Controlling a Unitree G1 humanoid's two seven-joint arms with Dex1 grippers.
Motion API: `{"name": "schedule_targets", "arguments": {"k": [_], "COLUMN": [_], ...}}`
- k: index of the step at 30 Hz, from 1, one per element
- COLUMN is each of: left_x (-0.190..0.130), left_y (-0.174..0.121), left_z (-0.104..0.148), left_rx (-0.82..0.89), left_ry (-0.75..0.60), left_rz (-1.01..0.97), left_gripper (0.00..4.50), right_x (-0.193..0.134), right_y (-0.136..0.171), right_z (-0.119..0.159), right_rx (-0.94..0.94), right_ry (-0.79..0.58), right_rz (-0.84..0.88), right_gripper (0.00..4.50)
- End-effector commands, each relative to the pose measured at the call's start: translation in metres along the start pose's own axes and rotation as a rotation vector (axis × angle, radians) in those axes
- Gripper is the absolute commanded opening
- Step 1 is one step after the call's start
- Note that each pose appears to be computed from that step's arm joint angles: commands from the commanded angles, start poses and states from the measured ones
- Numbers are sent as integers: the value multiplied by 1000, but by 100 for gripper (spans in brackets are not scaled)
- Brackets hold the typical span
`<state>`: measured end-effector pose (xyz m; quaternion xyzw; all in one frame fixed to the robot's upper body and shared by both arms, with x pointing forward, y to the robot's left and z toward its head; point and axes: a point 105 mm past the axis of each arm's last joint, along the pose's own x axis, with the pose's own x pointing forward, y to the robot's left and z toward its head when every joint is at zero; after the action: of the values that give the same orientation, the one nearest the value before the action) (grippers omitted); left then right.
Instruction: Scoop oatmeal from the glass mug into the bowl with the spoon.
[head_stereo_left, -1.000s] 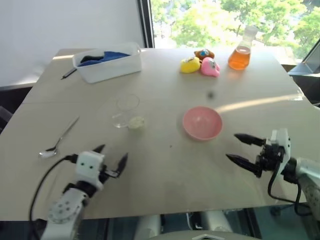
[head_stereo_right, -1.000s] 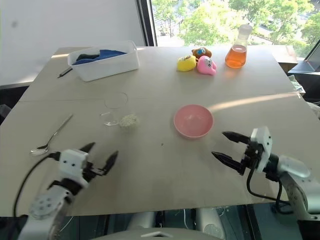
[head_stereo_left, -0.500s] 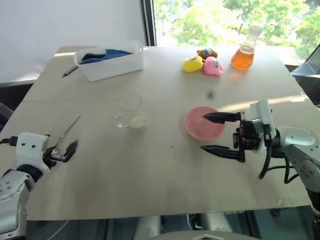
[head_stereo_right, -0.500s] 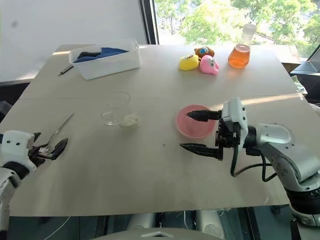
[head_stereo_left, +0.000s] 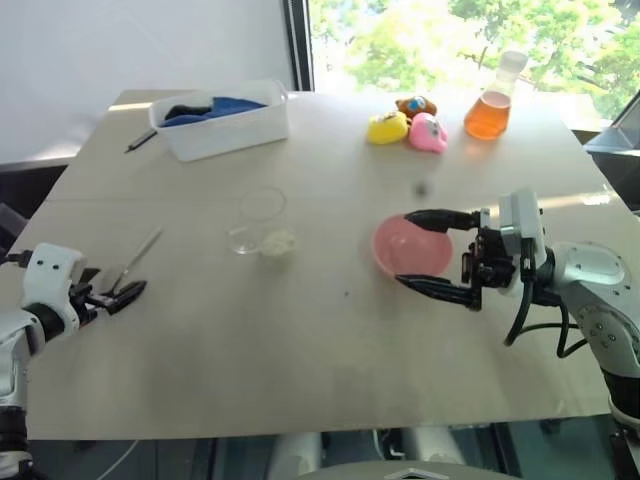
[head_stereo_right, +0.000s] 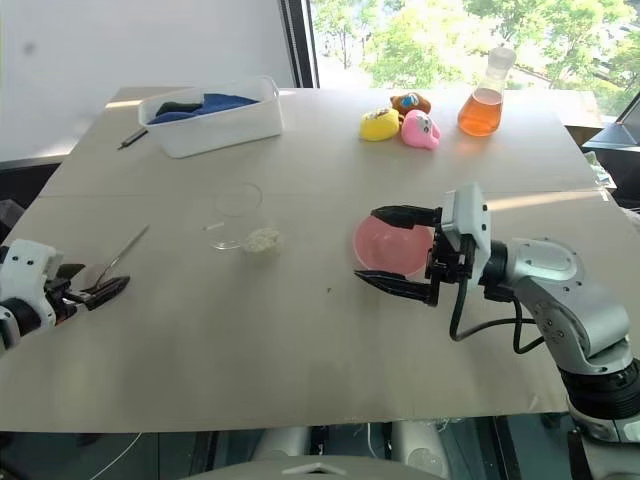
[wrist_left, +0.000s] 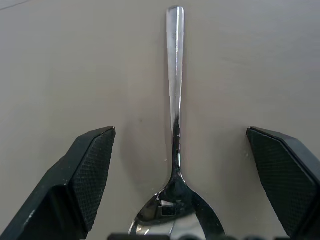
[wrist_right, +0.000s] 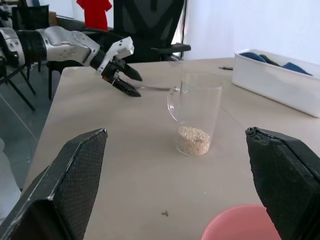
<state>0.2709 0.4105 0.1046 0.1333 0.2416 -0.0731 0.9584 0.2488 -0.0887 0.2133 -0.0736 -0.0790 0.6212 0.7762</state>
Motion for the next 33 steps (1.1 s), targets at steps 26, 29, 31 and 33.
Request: {"name": "schedule_targets", "arguments": {"k": [26,29,31,33], "left_x": [-20,-37,-46,-57], "left_y": [18,-11,-26,-52], "left_z": [123,191,219,250], "left_rx": [89,174,217,259], "left_ry": [-574,-780,-850,-937], "left_rz": [236,188,176,120], "left_gripper": [4,4,4,4], "right_x": [-5,-2,-1,-3], "right_y": [-28,-42,-47,-58], "right_z": [5,12,18,27], "right_rx": [25,62,61,61], "right_ry": [-31,-32,-49,-78], "right_rz": [-123,-166,-182,-223], "right_gripper": [450,450,450,450]}}
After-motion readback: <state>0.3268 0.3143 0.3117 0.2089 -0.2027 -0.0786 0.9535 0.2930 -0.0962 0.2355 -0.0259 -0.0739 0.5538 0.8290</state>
